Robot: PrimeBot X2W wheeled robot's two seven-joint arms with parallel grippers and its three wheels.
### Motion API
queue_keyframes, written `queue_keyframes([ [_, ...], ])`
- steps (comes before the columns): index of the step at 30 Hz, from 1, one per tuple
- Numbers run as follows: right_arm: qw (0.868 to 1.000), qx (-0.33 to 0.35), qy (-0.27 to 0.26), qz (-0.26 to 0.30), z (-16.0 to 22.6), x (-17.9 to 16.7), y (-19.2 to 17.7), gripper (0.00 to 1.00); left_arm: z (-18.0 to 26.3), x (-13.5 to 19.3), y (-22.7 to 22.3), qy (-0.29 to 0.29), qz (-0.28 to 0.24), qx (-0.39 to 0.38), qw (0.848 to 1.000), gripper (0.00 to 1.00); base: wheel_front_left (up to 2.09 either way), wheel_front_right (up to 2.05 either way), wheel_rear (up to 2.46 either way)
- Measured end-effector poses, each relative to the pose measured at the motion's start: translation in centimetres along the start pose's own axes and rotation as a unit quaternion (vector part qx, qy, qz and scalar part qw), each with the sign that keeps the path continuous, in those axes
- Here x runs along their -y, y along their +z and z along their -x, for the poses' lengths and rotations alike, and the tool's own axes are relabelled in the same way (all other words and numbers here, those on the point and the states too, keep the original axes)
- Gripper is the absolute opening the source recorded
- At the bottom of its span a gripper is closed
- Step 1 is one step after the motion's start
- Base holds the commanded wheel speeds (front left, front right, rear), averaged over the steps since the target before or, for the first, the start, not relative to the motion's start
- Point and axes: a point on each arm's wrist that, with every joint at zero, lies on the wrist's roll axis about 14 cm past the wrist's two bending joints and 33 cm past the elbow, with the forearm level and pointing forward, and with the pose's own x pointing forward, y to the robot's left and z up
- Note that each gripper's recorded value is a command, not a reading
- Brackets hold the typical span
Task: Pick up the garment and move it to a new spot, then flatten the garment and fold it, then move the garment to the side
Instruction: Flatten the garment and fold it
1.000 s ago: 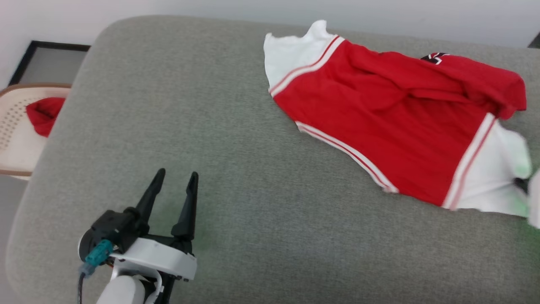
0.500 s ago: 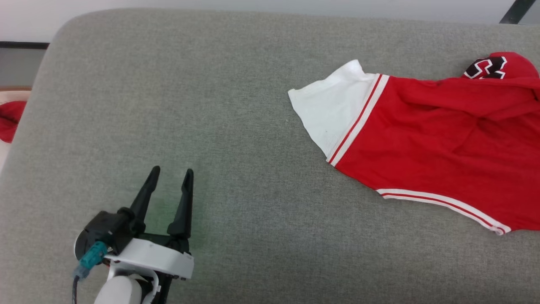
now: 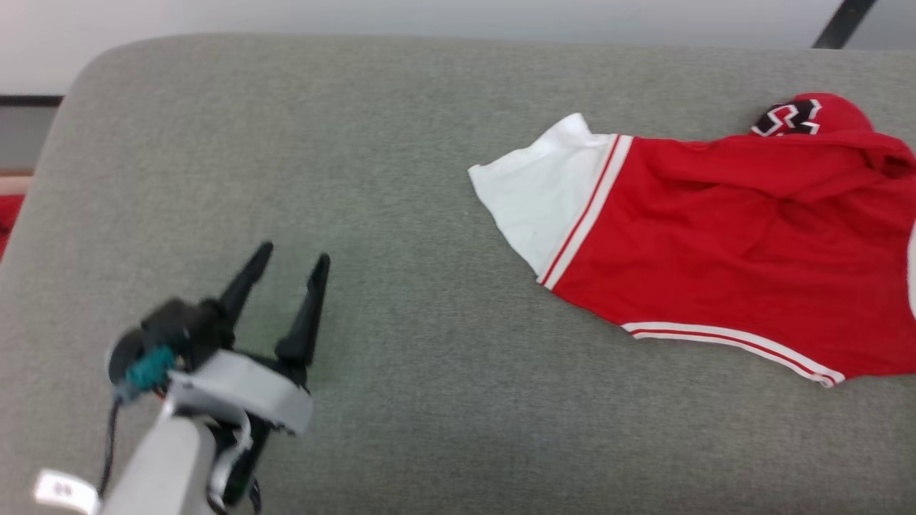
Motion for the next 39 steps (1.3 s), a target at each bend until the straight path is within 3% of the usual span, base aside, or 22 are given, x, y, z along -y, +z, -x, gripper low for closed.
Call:
queue_keyframes([
  [8, 0.988, 0.134, 0.046, -0.061, 3.9, -4.6, 2.0, 1.00, -5.7, 2.7, 3.5, -0.092, -0.041, -0.042, 0.994, 1.00, 0.00, 0.00, 0.00],
  [15, 0.980, 0.155, 0.049, -0.117, 7.1, -6.9, -0.6, 1.00, -11.1, 5.8, 2.8, -0.154, -0.037, -0.143, 0.977, 1.00, 0.00, 0.00, 0.00],
  [19, 0.979, 0.148, 0.030, -0.135, 8.1, -6.4, -2.3, 1.00, -12.3, 8.5, -0.5, -0.194, 0.002, -0.256, 0.947, 1.00, 0.00, 0.00, 0.00],
  [21, 0.980, 0.140, 0.015, -0.140, 8.5, -5.6, -3.4, 1.00, -12.2, 8.4, -2.8, -0.199, -0.016, -0.325, 0.924, 1.00, 0.00, 0.00, 0.00],
  [24, 0.980, 0.133, -0.005, -0.147, 8.9, -4.6, -4.5, 1.00, -11.8, 7.8, -6.1, -0.186, 0.008, -0.424, 0.886, 1.00, 0.00, 0.00, 0.00],
  [27, 0.980, 0.126, -0.024, -0.151, 9.4, -3.6, -5.5, 1.00, -11.3, 9.5, -7.8, -0.200, 0.041, -0.478, 0.854, 1.00, 0.00, 0.00, 0.00],
  [30, 0.980, 0.118, -0.036, -0.156, 9.6, -3.0, -6.3, 1.00, -11.8, 11.2, -8.0, -0.217, 0.077, -0.486, 0.843, 1.00, 0.00, 0.00, 0.00],
  [39, 0.982, 0.114, -0.040, -0.149, 8.5, -2.6, -6.5, 1.00, -13.0, 13.2, -9.3, -0.236, 0.104, -0.487, 0.835, 1.00, 0.00, 0.00, 0.00],
])
